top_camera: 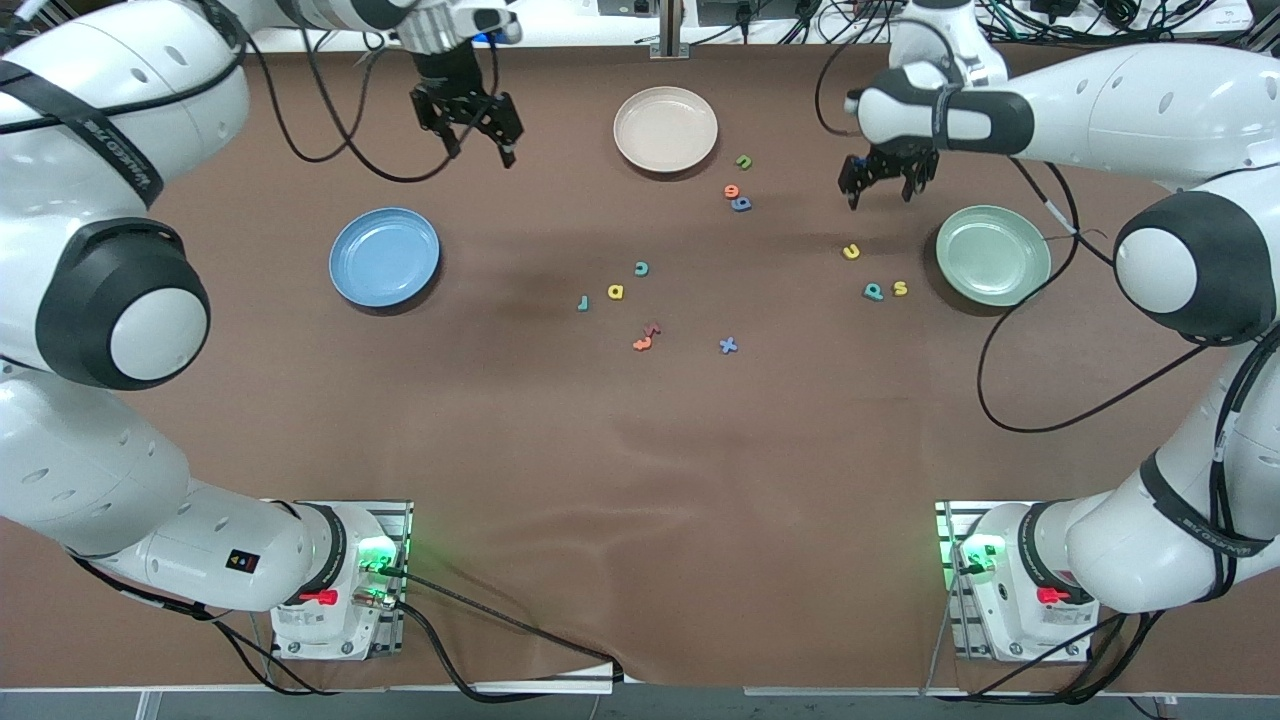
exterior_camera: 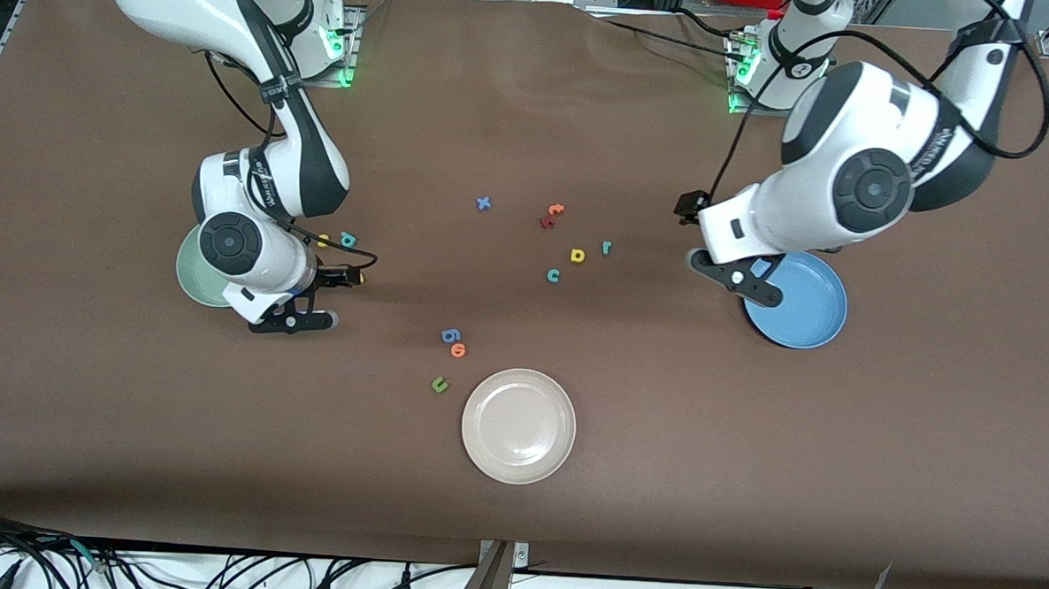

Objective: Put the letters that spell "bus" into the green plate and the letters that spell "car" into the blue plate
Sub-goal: 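Reach the right gripper to the yellow u while the left gripper reaches cyan letters, then grasp the yellow u with the right gripper and carry it over the green plate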

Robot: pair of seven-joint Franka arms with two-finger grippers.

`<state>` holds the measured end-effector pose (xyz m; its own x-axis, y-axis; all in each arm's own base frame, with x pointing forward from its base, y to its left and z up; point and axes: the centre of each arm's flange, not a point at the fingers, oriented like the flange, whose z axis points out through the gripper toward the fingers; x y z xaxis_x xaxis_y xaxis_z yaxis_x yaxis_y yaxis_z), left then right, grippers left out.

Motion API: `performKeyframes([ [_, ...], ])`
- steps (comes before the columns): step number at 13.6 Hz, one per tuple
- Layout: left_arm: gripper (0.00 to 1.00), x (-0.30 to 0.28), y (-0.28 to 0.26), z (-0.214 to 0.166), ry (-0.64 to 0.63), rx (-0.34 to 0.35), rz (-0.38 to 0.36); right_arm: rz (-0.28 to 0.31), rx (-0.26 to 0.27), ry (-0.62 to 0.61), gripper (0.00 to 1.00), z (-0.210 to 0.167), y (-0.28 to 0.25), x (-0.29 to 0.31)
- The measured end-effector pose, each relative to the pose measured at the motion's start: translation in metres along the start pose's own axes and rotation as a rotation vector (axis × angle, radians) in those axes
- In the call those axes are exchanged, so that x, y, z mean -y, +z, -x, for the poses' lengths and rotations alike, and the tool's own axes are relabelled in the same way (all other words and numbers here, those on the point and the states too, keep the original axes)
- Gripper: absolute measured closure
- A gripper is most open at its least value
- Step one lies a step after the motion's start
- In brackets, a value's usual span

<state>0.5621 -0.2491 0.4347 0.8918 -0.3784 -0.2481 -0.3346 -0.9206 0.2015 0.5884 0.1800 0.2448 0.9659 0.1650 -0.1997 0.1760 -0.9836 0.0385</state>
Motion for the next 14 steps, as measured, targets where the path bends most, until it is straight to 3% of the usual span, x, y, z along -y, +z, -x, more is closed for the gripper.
performKeyframes([
  [4,0.0,-0.033,0.035,-0.005,-0.013,-0.023,-0.017,-0.002,-0.02,-0.05,0.0,0.016,0.04,-0.006],
  [8,0.0,-0.06,0.098,0.003,-0.086,-0.091,-0.032,-0.008,-0.122,-0.125,0.01,0.021,0.058,-0.004],
  [11,0.0,-0.107,0.162,0.022,-0.161,-0.152,-0.041,-0.012,-0.111,-0.142,0.01,0.032,0.074,0.003],
  [14,0.0,-0.119,0.193,0.033,-0.17,-0.154,-0.063,-0.034,-0.107,-0.136,0.01,0.035,0.076,0.012],
])
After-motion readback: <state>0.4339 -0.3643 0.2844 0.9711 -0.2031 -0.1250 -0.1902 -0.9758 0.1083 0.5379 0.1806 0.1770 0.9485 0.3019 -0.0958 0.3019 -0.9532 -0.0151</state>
